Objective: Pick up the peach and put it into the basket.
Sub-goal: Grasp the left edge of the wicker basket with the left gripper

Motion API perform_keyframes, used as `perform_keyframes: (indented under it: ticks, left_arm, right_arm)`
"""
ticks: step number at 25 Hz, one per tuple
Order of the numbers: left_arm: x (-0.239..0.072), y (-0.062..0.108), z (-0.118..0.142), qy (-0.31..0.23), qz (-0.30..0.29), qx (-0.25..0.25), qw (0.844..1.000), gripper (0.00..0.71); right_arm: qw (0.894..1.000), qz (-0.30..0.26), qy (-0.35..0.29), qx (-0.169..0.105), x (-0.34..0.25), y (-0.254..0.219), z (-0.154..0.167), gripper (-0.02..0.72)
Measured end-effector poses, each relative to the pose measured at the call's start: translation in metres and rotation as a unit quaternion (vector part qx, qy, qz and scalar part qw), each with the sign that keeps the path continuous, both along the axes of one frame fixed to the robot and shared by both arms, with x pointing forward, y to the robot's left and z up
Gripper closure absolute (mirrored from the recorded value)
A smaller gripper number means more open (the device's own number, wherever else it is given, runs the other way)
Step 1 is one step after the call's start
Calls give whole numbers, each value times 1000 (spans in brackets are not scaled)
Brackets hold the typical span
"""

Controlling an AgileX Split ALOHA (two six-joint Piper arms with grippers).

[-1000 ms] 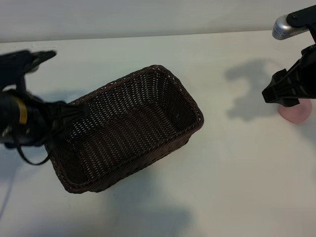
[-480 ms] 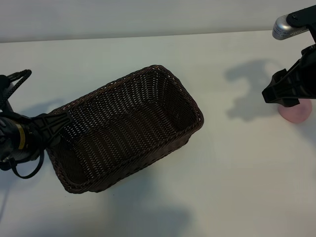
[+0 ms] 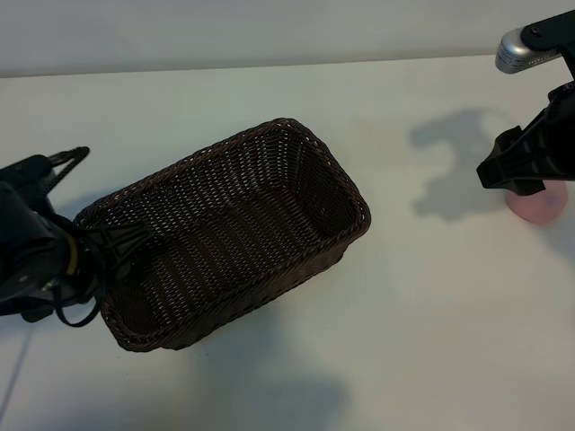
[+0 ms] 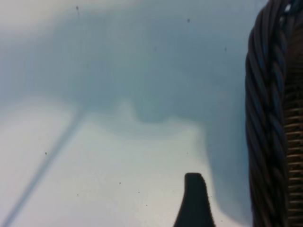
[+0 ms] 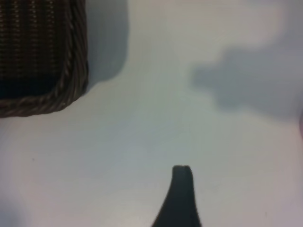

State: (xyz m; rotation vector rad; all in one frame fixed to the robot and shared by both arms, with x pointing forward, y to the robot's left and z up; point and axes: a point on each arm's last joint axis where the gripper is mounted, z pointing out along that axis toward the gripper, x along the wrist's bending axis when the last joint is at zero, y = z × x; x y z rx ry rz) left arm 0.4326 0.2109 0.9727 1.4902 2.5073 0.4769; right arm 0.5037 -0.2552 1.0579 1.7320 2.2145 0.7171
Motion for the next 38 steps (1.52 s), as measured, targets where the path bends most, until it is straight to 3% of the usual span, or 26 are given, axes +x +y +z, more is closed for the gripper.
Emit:
perform_keyframes:
  ticks: [11,31,34,38]
  left_arm:
    - [17,-16,-36,21,-20,-14,999,157]
    - [16,-21,-55,40,-4,-35,999,163]
    - [16,-21,-55,40,-1,-36,999,233]
    - [16,-21,-55,39,-1,-36,999,432]
  right_arm:
    - [1000,2,8,0,-1,0,-1,108]
    - [1000,3,11,0,-2,0,-1,108]
    - [1000,3,12,0,-2,0,-1,108]
    - [1000,3,12,0,-2,0,-1,108]
